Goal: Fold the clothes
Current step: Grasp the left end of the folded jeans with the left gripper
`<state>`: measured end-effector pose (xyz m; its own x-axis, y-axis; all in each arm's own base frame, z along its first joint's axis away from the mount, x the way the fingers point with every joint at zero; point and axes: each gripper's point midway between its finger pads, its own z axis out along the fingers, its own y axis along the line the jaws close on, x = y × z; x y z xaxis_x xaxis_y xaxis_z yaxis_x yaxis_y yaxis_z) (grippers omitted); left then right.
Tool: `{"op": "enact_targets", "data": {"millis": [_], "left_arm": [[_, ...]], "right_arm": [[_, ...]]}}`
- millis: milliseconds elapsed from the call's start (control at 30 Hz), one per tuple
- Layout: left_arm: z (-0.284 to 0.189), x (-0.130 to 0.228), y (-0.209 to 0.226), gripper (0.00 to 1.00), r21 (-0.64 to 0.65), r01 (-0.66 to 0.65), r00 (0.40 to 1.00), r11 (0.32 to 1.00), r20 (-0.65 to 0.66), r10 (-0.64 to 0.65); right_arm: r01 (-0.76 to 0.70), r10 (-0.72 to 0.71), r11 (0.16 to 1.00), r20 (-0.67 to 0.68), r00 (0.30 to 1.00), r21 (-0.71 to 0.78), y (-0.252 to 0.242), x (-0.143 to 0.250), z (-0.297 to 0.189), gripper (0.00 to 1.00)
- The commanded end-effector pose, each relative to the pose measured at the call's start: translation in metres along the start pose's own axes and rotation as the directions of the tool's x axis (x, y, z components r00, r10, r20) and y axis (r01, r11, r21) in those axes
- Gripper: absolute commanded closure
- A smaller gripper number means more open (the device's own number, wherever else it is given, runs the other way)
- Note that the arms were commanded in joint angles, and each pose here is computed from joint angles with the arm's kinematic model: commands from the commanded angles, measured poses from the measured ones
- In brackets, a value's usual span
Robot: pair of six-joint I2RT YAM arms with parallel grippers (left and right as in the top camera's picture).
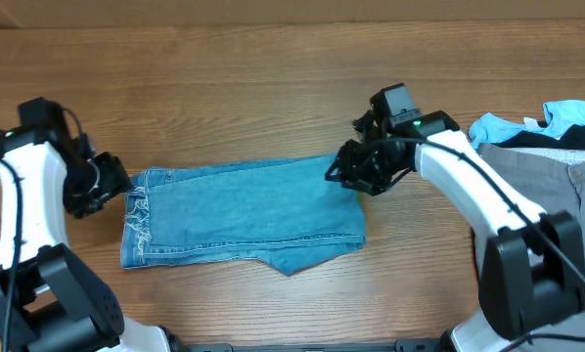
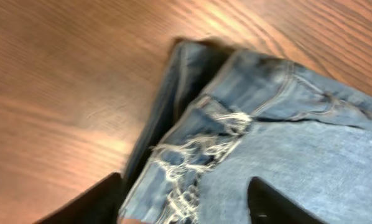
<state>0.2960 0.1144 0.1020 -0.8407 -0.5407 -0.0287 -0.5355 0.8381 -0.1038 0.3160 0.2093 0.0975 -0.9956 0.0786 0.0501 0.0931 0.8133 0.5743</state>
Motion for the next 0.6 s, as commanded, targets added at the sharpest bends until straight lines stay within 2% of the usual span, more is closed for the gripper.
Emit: {"op": "enact_targets", "data": {"millis": [0, 100, 200, 267, 400, 567], "left_arm": [[-0.009, -0.002, 0.002, 0.23, 0.056, 0.006, 1.0, 0.998, 0.02, -0.007], [-0.009, -0.001, -0.003, 0.14, 0.137, -0.026, 1.0, 0.99, 0.017, 0.024], [-0.011, -0.003, -0.009, 0.09, 0.207, -0.064, 0.998, 0.976, 0.029, 0.059], [-0.014, -0.002, -0.018, 0.07, 0.274, -0.135, 0.991, 0.952, 0.05, 0.126], [-0.011, 0.0, -0.018, 0.0, 0.276, -0.14, 0.99, 0.951, 0.039, 0.135], [0.0, 0.006, -0.016, 0.0, 0.275, -0.13, 0.991, 0.953, 0.014, 0.132]], "right_arm": [[0.091, -0.093, 0.995, -0.054, 0.994, -0.041, 0.026, 0.021, 0.013, 0.51], [0.133, -0.135, 0.991, -0.081, 0.988, -0.026, 0.035, 0.035, 0.035, 0.49], [0.099, -0.096, 0.994, -0.07, 0.993, 0.05, 0.031, 0.038, 0.056, 0.5], [0.037, -0.033, 0.993, -0.041, 0.999, 0.113, 0.02, 0.033, 0.072, 0.56], [-0.096, 0.101, 0.983, -0.026, 0.995, 0.158, -0.003, 0.027, 0.092, 0.69], [-0.206, 0.211, 0.953, 0.002, 0.977, 0.223, -0.039, 0.016, 0.104, 0.74]]}}
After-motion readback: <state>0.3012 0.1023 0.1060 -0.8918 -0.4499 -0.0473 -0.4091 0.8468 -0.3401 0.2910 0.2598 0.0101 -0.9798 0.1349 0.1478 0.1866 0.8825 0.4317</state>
